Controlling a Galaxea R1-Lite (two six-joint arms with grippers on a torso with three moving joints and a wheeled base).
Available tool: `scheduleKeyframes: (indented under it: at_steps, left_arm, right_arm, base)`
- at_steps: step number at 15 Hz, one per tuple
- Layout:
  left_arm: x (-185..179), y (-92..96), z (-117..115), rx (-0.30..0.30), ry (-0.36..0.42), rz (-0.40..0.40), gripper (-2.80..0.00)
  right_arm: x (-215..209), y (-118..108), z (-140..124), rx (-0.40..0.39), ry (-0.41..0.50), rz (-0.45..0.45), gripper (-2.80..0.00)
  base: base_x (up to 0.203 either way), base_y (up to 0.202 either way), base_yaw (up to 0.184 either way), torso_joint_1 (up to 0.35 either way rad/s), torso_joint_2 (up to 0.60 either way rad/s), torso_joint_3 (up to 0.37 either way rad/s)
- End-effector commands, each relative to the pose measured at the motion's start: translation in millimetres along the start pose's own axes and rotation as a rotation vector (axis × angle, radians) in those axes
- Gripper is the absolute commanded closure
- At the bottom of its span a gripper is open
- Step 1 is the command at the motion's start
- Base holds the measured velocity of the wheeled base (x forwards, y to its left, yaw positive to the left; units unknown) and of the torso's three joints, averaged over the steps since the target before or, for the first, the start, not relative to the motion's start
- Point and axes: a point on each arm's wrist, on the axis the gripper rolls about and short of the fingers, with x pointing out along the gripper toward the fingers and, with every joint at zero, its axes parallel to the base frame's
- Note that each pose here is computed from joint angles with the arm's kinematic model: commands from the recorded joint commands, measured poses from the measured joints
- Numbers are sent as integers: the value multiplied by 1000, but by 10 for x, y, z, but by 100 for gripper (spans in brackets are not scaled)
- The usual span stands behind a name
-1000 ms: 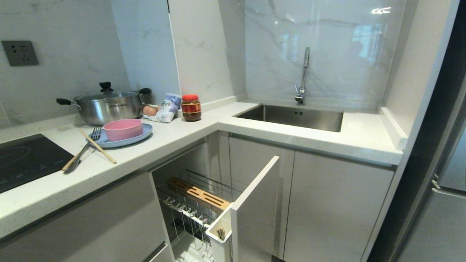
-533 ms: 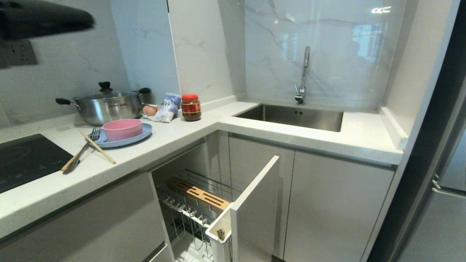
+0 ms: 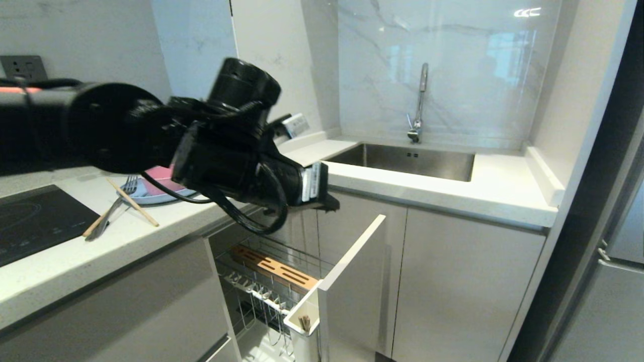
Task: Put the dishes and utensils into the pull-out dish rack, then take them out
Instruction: Close the cupboard
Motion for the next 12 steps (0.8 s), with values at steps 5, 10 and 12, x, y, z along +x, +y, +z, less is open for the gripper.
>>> scheduleKeyframes:
  at_steps: [5, 10, 12]
  left_arm:
    - [1030, 69, -372, 4, 262, 60, 0]
    - [1390, 201, -502, 42, 300, 192, 0]
    - [1409, 204, -496, 52, 281, 236, 0]
  right_arm:
    - [-3, 0, 0, 1, -4, 1, 0]
    - [-3, 0, -1, 1, -5, 0, 0]
    - [-3, 0, -1, 1, -5, 0, 0]
  base:
    - [0, 0, 0, 0, 0, 0]
    - [0, 0, 0, 0, 0, 0]
    - [0, 0, 0, 0, 0, 0]
